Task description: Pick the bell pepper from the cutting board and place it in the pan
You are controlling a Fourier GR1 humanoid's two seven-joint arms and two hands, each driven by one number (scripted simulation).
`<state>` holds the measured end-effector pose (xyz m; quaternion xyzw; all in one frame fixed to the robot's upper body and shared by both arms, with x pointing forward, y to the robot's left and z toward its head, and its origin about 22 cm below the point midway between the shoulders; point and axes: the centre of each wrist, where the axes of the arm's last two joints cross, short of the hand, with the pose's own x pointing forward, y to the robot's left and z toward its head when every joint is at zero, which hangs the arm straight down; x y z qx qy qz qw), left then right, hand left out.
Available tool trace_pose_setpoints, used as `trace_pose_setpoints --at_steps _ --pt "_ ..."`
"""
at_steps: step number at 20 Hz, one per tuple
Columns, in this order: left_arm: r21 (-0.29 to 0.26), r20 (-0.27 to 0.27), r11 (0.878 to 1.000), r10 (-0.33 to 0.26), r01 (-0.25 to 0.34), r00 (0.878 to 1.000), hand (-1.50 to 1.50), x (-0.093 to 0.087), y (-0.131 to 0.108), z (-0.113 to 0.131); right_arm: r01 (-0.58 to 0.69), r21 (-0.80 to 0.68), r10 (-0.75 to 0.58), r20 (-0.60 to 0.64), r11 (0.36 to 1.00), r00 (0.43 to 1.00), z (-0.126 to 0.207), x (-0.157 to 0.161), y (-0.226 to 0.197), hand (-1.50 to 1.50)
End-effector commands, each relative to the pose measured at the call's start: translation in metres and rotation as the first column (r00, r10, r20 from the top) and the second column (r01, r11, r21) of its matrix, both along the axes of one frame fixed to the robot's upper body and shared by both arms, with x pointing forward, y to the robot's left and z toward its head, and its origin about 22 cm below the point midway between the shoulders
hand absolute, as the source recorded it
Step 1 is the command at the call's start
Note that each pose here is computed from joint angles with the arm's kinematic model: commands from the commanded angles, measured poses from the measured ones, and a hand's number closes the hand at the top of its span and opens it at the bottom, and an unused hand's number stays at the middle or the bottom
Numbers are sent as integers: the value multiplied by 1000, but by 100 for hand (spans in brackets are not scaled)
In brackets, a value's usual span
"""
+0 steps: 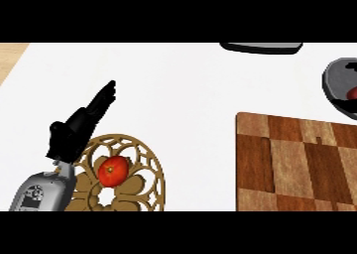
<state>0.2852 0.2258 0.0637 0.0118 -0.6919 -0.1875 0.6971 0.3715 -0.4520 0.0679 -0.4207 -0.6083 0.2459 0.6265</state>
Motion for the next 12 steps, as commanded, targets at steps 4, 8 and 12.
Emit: trace_pose_setpoints --at_steps 4,8,12 --pt "-1 -7 1000 16 -16 1000 0 -4 12 -9 -64 260 26 149 964 989 9 3 -2 -150" --pt "-7 10 1000 8 -8 1000 0 4 -3 5 -105 431 -14 263 896 965 10 1 -7 -150" --pt "-24 -7 1000 13 -13 1000 0 -4 3 -3 -154 540 8 262 827 965 15 -17 -33 -150"
